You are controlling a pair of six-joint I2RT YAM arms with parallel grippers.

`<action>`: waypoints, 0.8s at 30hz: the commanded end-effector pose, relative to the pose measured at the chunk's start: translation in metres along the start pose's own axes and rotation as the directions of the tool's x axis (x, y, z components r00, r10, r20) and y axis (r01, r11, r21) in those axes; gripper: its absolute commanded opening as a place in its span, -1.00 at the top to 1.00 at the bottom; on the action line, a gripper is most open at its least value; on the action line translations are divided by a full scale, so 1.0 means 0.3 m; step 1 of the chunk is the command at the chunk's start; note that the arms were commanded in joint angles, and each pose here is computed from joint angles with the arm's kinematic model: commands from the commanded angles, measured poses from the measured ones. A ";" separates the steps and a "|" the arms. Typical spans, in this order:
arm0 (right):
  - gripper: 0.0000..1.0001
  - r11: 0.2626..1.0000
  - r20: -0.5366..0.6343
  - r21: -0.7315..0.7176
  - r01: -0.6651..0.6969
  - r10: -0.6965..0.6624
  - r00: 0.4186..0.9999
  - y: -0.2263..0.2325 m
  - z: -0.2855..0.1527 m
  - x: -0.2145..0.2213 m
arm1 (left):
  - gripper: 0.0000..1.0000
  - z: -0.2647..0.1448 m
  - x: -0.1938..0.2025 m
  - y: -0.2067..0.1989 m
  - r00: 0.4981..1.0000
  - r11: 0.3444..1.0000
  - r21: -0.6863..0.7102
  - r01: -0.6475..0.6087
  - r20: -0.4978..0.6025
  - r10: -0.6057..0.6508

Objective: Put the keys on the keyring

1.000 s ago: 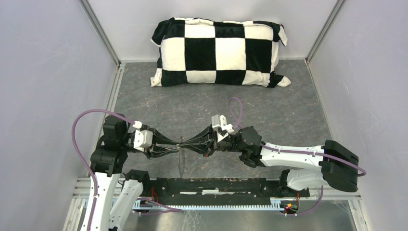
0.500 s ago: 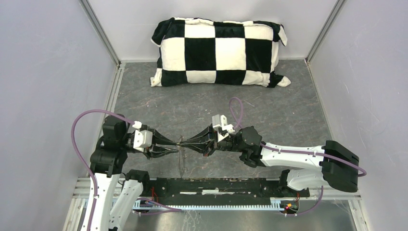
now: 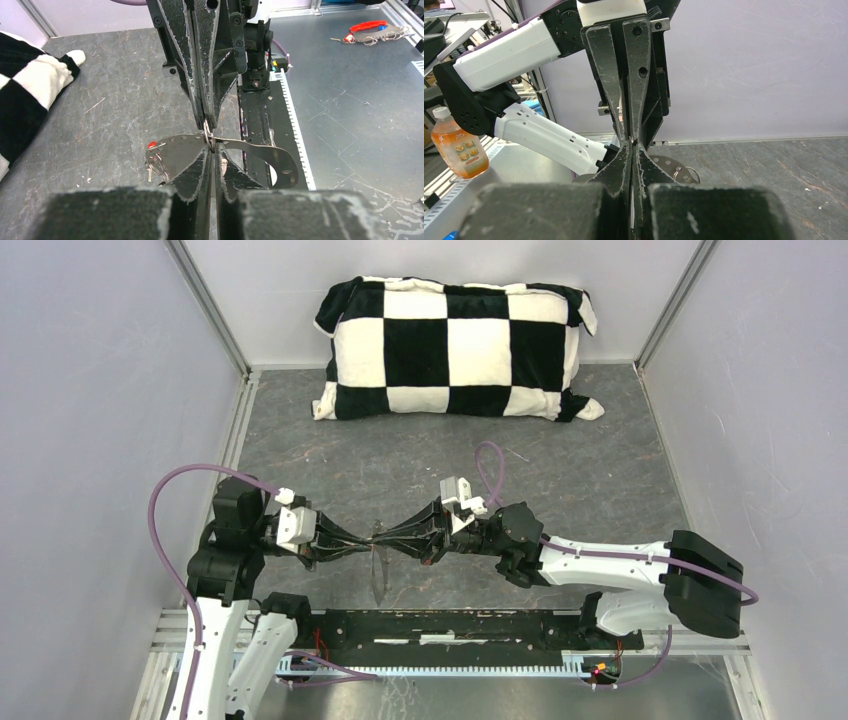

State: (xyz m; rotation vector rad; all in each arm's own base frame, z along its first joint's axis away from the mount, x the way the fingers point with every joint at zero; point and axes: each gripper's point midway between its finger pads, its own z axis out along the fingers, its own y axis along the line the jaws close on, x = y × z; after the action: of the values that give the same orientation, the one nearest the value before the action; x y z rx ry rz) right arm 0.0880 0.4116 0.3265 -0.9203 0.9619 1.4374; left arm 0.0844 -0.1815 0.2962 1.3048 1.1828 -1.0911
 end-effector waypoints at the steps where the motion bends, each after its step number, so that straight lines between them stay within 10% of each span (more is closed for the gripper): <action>1: 0.99 1.000 0.104 -0.010 0.008 -0.007 0.995 0.013 0.017 -0.089 | 0.88 0.001 -0.038 -0.018 0.999 0.999 0.032 -0.014 0.029 0.013; 24: 0.99 1.000 0.099 -0.019 0.000 0.002 0.995 0.026 0.008 -0.071 | 0.65 0.005 -0.038 -0.001 0.999 0.999 0.049 -0.013 0.037 0.011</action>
State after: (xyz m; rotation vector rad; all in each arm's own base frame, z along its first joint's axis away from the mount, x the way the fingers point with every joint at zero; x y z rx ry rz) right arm 0.0857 0.4113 0.3287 -0.8981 0.9582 1.4646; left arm 0.0860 -0.1831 0.2958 1.3017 1.1859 -1.1402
